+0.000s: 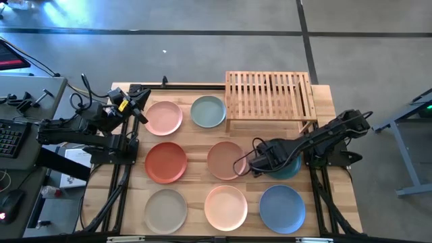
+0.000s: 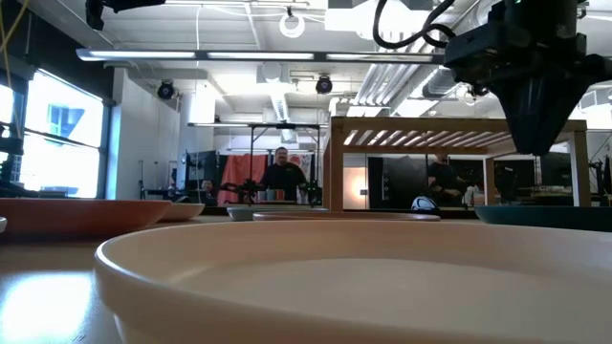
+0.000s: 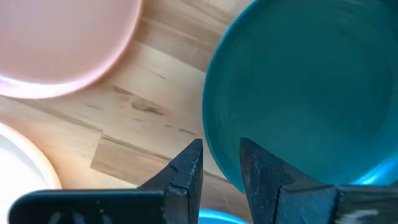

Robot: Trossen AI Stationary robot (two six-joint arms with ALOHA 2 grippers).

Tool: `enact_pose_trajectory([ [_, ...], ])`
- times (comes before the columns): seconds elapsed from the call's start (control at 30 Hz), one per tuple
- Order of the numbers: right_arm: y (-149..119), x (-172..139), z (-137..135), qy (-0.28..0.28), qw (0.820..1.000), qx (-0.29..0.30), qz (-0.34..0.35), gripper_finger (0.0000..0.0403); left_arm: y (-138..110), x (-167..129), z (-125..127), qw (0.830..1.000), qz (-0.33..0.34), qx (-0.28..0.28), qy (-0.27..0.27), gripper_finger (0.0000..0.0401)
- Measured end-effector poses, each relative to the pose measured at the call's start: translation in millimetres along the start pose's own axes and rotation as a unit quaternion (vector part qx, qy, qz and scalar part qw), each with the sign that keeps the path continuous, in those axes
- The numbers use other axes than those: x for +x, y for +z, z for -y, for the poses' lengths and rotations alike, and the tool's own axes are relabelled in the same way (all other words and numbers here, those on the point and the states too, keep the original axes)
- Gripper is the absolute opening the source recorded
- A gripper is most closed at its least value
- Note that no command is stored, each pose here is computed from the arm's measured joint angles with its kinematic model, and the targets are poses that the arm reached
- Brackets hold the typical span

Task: Place and stack plates onto a shelf
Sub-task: Put the dark blue plate on the shelf

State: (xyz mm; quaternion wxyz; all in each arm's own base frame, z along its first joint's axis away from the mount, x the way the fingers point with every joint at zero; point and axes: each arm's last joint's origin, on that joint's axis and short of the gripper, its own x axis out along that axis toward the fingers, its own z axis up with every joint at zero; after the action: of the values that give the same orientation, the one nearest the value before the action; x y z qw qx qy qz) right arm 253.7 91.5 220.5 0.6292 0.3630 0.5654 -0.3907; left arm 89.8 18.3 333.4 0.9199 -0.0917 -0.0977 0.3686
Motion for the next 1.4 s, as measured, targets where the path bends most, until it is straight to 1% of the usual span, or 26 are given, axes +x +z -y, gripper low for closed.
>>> enact_pose_trajectory([
  [0.27, 1.1, 0.0, -0.5, 0.001, 1.000, -0.002, 0.018, 0.0085, 0.0, 0.0, 0.0, 1.000, 0.000, 0.000, 0.000, 0.0000],
  [0.43, 1.9, 1.0, -3.6, 0.012, 0.999, -0.001, 0.030, 0.0085, 0.0, 0.0, 0.0, 1.000, 0.000, 0.000, 0.000, 0.0000],
  [0.63, 0.4, 18.9, -12.5, -0.012, 1.000, -0.010, 0.012, 0.0085, 0.0, 0.0, 0.0, 1.000, 0.000, 0.000, 0.000, 0.0000],
  [0.77, -0.4, 29.2, -19.1, -0.013, 1.000, -0.014, 0.005, 0.0085, 0.0, 0.0, 0.0, 1.000, 0.000, 0.000, 0.000, 0.0000],
  [1.0, -1.6, 42.0, -21.3, -0.045, 0.999, -0.018, -0.002, 0.0085, 0.0, 0.0, 0.0, 1.000, 0.000, 0.000, 0.000, 0.0000],
  [1.2, -3.3, 58.1, -25.5, -0.069, 0.997, -0.040, -0.014, 0.0085, 0.0, 0.0, 0.0, 1.000, 0.000, 0.000, 0.000, 0.0000],
  [1.4, -3.3, 61.4, -25.2, -0.081, 0.996, -0.041, -0.010, 0.0085, 0.0, 0.0, -0.1, 1.000, 0.000, 0.000, 0.002, 0.0000],
])
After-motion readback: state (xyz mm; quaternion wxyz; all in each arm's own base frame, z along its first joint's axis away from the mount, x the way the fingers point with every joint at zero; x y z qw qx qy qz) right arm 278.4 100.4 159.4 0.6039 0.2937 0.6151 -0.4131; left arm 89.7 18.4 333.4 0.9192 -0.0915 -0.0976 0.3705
